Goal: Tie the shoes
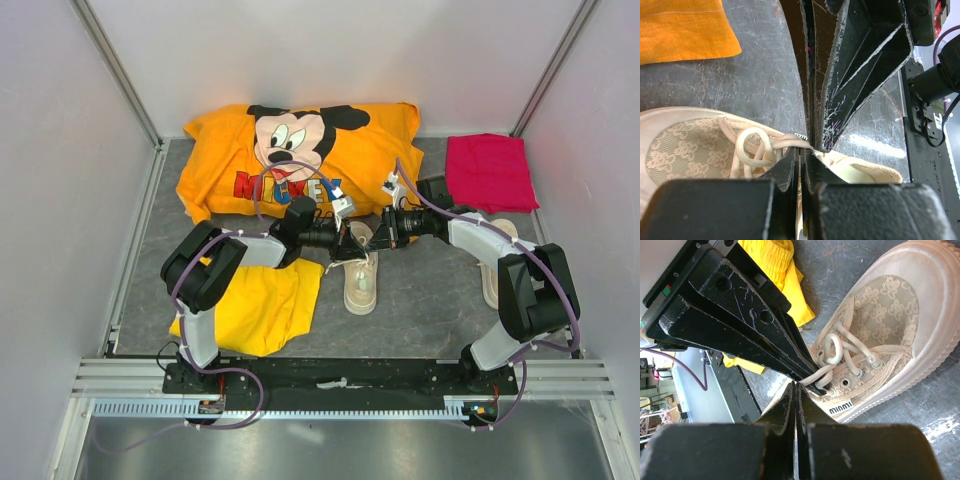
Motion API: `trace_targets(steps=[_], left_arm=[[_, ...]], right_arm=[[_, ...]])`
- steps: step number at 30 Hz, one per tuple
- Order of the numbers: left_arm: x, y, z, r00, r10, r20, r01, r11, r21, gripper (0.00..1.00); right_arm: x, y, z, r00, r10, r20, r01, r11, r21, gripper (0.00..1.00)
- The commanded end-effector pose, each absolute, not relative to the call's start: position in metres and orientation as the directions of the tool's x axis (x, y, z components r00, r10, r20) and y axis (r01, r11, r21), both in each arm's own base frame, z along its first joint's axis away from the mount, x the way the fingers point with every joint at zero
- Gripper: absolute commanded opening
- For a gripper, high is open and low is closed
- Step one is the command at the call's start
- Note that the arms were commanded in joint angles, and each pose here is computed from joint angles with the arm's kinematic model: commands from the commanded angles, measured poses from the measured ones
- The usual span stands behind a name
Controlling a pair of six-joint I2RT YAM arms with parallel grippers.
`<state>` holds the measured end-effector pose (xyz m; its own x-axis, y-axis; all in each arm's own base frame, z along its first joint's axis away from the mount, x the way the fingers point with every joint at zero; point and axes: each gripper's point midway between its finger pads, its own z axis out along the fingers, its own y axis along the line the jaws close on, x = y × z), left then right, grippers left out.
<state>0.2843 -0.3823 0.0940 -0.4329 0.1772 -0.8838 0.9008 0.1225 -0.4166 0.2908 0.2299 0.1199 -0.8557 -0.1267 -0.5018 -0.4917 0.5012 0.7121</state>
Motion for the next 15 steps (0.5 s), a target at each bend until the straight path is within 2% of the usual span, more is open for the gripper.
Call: trace_targets(steps=[1,8,15], left_arm=[[0.272,-0.390,0.104,-0.408,0.156,-0.900,0.913,0.038,-0.407,0.04],[0.251,-0.389,0.108,-0.349,0.173,-0.921,0.928,-0.070,-0.365,0.03],[0.248,-0.391,0.112,-0.349,0.163,-0.923,0.925,-0.098,-0.367,0.03]], right_arm=[[0.298,0.236,0.130,-0.826,-0.126,-0.549,-0.537,0.471,0.700,0.00],[0.296,0.235,0.130,-0.825,-0.137,-0.548,-0.540,0.474,0.695,0.00],[0.289,0.233,0.131,-0.820,-0.162,-0.549,-0.555,0.460,0.693,0.03]])
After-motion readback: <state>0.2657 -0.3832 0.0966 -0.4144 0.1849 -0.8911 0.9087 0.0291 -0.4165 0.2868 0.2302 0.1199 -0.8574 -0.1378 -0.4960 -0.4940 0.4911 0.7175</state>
